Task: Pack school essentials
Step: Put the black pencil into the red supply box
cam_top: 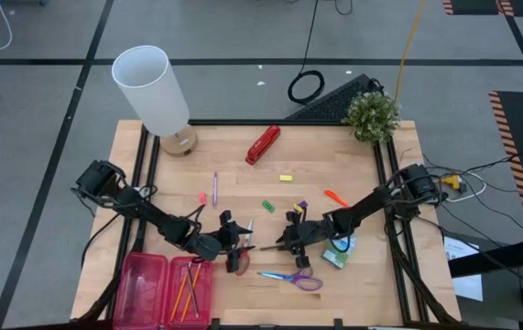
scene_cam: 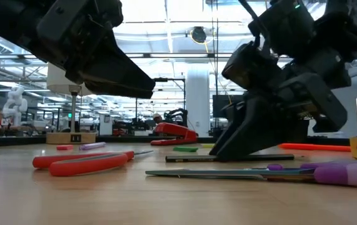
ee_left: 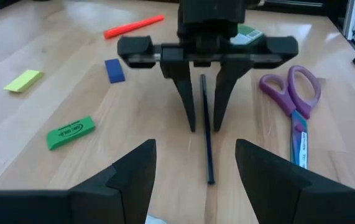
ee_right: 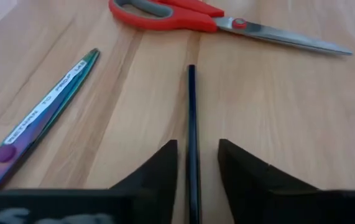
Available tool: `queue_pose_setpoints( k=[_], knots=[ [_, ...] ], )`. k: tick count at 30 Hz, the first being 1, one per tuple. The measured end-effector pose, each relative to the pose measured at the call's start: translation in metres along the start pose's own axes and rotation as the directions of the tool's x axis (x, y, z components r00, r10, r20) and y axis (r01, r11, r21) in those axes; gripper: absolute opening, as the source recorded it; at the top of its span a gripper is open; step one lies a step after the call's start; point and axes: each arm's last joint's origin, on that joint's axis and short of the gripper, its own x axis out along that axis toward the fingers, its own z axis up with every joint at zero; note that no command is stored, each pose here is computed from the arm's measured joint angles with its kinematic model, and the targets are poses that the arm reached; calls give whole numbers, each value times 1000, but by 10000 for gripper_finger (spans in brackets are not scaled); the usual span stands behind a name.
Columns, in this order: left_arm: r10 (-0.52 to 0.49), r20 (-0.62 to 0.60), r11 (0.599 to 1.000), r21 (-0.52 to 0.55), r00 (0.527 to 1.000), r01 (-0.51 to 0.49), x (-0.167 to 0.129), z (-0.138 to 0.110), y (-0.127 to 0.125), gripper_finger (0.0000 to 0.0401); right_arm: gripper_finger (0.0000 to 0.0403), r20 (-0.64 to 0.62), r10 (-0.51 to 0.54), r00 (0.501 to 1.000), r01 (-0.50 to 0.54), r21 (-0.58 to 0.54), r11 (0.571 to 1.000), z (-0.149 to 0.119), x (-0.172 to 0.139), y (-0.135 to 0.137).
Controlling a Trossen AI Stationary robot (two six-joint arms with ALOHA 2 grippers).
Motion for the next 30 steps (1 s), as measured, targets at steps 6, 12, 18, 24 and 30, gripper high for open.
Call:
queue_pose_setpoints(
  k=[6,12,18,24,30],
  knots=[
    [0,1,1000,2,1000,0,0,0,0,223,24,-36,15,999,-15,8,1000,-8,6,-5],
    [-1,1,1000,1,1000,1,0,0,0,223,21,-29,20,999,-20,6,1000,-8,6,-4],
    [-3,-2,1000,3,1000,3,-1,-1,-1,223,13,21,44,999,-45,7,999,-2,5,-4],
    [-9,-13,1000,1,1000,9,-1,-4,-4,223,12,48,57,997,-57,8,998,6,-2,-2],
    [-28,-15,1000,-8,999,28,-2,-4,-6,223,12,81,59,995,-59,8,998,13,-7,-2]
  ],
)
